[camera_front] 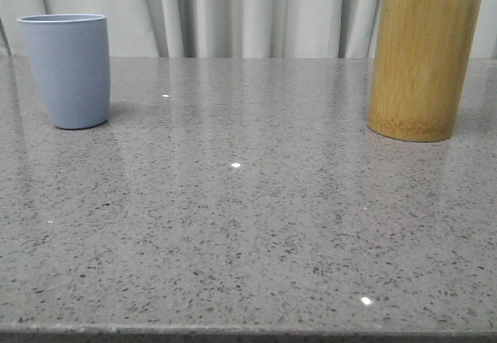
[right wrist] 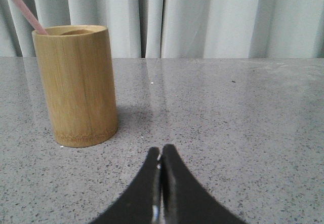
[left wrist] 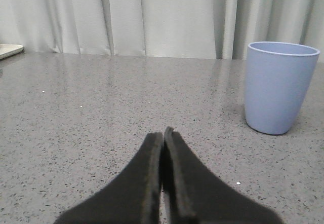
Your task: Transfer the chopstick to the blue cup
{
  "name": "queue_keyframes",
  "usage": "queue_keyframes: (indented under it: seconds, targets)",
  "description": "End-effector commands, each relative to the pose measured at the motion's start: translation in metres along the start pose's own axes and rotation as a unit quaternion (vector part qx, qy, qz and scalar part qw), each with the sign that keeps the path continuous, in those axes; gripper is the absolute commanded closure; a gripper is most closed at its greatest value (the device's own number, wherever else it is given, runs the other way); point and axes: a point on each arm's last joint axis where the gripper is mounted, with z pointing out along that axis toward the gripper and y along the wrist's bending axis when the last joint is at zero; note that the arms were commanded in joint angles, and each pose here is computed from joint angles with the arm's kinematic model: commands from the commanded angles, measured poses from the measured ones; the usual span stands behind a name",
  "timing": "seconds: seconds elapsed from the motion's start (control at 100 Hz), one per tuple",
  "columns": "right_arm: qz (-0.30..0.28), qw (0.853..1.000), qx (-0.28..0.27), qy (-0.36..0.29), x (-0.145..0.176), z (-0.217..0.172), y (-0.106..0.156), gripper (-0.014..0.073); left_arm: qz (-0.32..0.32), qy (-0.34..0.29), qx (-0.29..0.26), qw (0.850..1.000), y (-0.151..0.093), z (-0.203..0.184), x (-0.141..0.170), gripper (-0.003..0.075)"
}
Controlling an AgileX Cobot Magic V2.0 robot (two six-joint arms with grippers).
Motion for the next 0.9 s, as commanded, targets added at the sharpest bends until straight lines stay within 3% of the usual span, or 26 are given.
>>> queue_keyframes:
  seconds: [0.0,0.68,0.89]
  targets:
    - [-0.007,0.999,0.0,-0.052,-0.009,-0.002,0.0,0.0662,-0.008,-0.058,0.0,0.998,0.0,-0.003,-0.007,0.0739]
    - [-0.007,0.998,0.0,-0.06,-0.01,-0.002,0.0,0.0662,-0.008,-0.063,0.0,0.998,0.0,-0.003,-0.008,0.0739]
    - [0.0,0.996,-0.001,-0.089,-0.018,-0.003,0.001,0.0661,-0.055,-0.089,0.003,0.994,0.0,-0.005,-0.02,0.0739]
